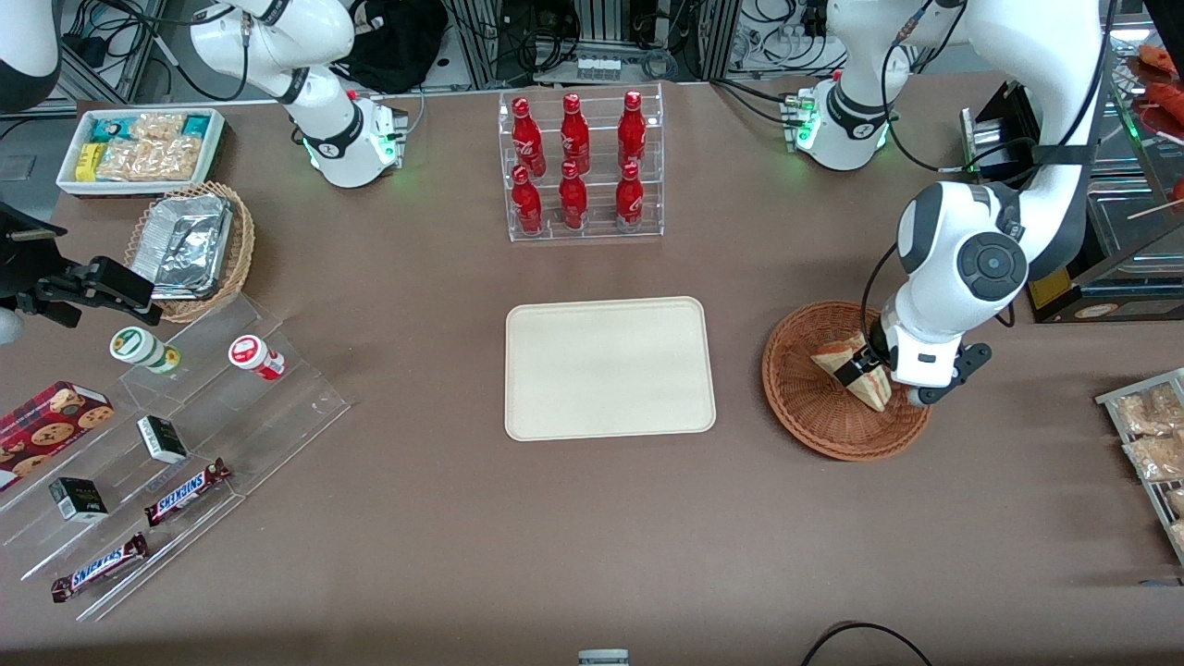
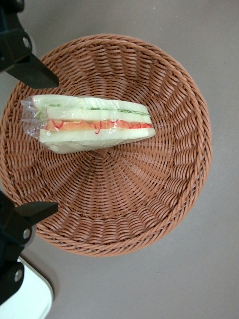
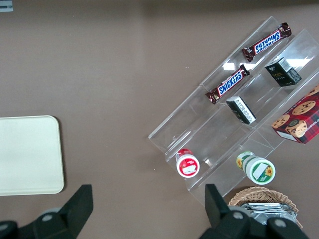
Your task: Place sandwich from basket to tray
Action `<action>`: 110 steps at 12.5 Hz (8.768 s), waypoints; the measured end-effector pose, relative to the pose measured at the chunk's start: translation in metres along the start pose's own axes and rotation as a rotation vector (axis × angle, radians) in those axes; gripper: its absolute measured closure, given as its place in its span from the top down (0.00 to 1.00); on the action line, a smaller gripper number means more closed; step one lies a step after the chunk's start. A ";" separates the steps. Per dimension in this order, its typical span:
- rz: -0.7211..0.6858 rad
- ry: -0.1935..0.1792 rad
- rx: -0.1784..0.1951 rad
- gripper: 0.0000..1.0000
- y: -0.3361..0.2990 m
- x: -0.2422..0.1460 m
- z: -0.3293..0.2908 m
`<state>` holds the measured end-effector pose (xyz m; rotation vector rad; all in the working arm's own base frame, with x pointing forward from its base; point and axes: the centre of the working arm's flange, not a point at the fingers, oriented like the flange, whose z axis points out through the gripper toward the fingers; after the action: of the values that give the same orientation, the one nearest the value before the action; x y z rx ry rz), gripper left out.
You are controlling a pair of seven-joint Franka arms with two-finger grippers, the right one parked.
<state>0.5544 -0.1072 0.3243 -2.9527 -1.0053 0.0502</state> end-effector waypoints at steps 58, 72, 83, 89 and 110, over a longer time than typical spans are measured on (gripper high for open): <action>0.475 -0.135 0.101 0.14 0.161 -0.134 -0.025; 0.422 -0.130 0.076 0.14 0.293 -0.257 0.065; 0.444 -0.155 0.147 0.25 0.296 -0.283 0.065; 0.433 -0.138 0.113 0.90 0.302 -0.277 0.047; 0.610 -0.186 0.079 1.00 0.038 0.035 -0.157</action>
<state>0.6113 -0.1178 0.4790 -3.0932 -0.0697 0.3664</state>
